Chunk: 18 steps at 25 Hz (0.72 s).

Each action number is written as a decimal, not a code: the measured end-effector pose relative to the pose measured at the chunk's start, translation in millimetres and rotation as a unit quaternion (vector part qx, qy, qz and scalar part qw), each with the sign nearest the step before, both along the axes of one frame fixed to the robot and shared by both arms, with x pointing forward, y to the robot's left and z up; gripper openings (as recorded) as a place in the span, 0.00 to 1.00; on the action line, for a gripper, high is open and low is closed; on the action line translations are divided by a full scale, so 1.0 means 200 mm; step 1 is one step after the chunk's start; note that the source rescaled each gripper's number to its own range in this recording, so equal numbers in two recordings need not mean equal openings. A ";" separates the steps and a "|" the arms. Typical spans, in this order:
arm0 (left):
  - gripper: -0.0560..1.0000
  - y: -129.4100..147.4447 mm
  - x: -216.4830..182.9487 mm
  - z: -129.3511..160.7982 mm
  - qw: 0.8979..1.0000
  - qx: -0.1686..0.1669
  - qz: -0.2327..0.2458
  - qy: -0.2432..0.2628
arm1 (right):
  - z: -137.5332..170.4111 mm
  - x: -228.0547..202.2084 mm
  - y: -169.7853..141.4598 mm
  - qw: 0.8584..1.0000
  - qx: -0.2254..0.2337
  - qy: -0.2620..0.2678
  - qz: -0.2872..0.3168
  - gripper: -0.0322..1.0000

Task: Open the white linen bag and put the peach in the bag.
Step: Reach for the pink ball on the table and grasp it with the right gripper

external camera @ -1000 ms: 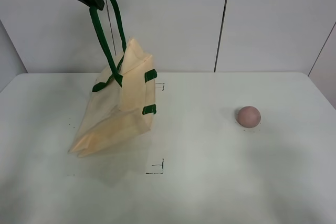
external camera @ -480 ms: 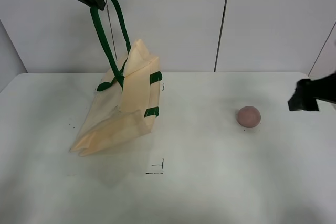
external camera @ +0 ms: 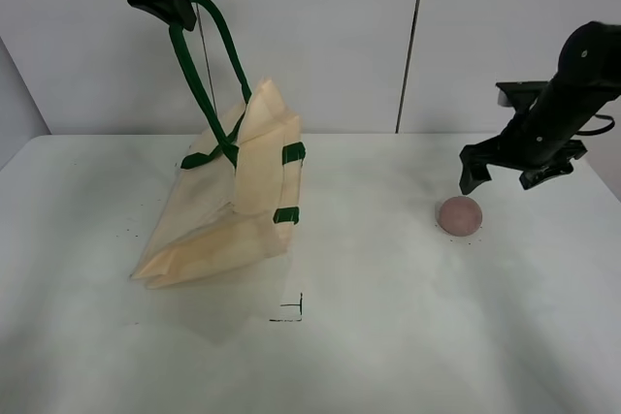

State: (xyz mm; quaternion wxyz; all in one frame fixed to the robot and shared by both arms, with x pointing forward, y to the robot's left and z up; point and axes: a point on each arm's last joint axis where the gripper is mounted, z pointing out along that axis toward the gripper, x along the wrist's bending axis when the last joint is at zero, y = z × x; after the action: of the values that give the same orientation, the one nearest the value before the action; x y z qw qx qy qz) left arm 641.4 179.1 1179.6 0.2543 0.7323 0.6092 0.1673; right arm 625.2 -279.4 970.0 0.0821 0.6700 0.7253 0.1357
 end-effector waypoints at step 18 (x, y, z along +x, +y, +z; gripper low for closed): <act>0.06 -0.01 0.00 0.00 1.000 -0.005 -0.002 0.001 | -0.37 0.12 0.07 1.000 0.000 0.003 0.014 1.00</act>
State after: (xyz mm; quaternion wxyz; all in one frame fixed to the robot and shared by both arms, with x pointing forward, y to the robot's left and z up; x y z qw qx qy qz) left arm 641.0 177.9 1179.6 0.2571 0.7327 0.6087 0.1629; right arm 649.3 -265.7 895.1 0.0783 0.6603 0.7346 0.1349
